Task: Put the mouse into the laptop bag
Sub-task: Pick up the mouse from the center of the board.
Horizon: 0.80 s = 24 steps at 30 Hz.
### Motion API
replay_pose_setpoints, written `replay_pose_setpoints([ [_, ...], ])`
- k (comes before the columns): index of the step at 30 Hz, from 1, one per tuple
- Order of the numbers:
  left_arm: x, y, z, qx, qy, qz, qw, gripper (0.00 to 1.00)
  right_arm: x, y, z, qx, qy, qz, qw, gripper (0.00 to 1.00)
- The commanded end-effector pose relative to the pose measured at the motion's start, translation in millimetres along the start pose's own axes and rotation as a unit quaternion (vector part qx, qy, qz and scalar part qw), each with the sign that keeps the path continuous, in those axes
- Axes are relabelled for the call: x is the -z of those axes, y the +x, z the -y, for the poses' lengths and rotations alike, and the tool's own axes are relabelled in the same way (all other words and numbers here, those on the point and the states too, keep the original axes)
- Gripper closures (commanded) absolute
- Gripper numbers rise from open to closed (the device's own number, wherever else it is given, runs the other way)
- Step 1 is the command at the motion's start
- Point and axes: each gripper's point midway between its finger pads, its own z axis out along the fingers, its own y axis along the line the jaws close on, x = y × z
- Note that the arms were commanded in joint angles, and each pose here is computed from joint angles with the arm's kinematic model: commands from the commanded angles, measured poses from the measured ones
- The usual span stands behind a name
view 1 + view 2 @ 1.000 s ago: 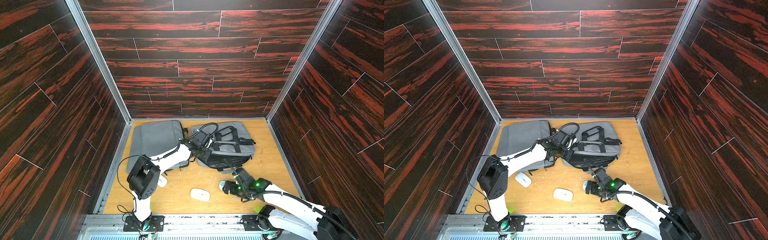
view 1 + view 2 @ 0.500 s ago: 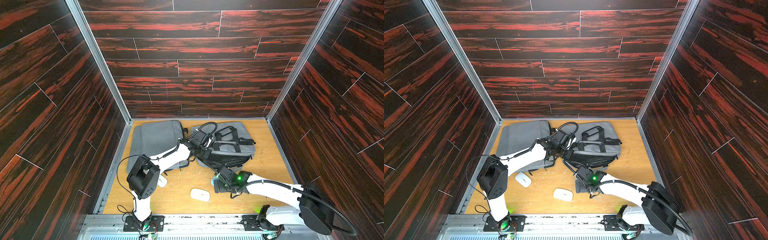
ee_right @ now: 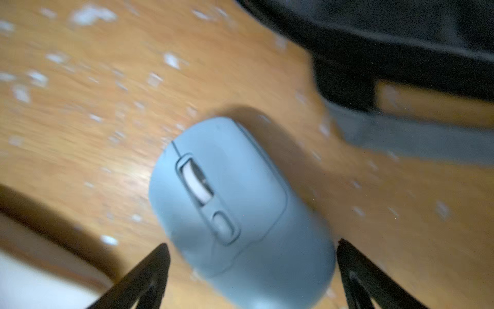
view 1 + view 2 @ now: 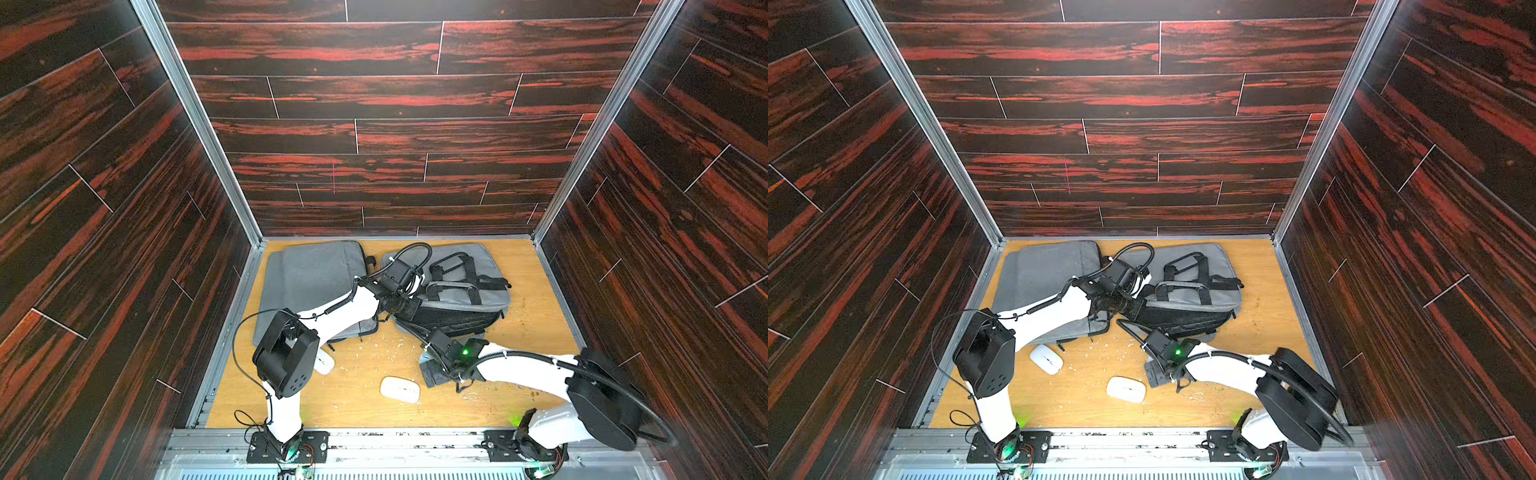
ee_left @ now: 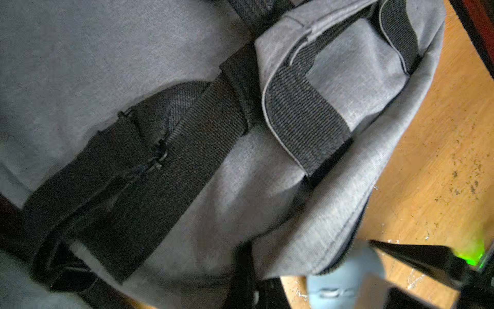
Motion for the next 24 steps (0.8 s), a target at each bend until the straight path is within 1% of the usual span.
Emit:
replay_pose_setpoints([
  [1, 23.5, -18.7, 13.3, 0.001, 0.029, 0.036, 0.999, 1.00, -6.9, -7.1, -18.0, 0.017, -0.047, 0.005, 0.999, 0.04],
  [5, 22.2, -18.9, 14.3, 0.003, 0.034, 0.035, 0.999, 1.00, -3.1, -2.5, -30.5, 0.007, -0.087, -0.002, 0.996, 0.09],
  [7, 22.5, -19.3, 14.5, 0.004, 0.036, 0.035, 0.999, 1.00, -2.5, 2.9, -29.9, 0.000, -0.094, -0.005, 0.996, 0.12],
  [11, 23.1, -18.7, 14.2, 0.005, 0.038, 0.034, 0.999, 1.00, -6.8, 7.1, -19.3, 0.004, -0.069, -0.002, 0.998, 0.12],
  [14, 23.5, -18.1, 14.8, 0.006, 0.040, 0.033, 0.999, 1.00, -12.0, -1.7, -17.2, 0.019, -0.051, 0.007, 0.999, 0.11],
  [20, 24.1, -17.7, 15.1, 0.009, 0.042, 0.032, 0.999, 1.00, -23.2, -21.4, -23.2, 0.038, -0.042, 0.026, 0.998, 0.11],
  [22, 23.9, -17.6, 15.0, 0.010, 0.042, 0.031, 0.999, 1.00, -26.1, -19.8, -23.8, 0.040, -0.041, 0.019, 0.998, 0.16],
  [24, 23.5, -17.5, 15.2, 0.010, 0.043, 0.030, 0.999, 1.00, -27.6, -16.0, -22.7, 0.038, -0.041, 0.014, 0.998, 0.23],
])
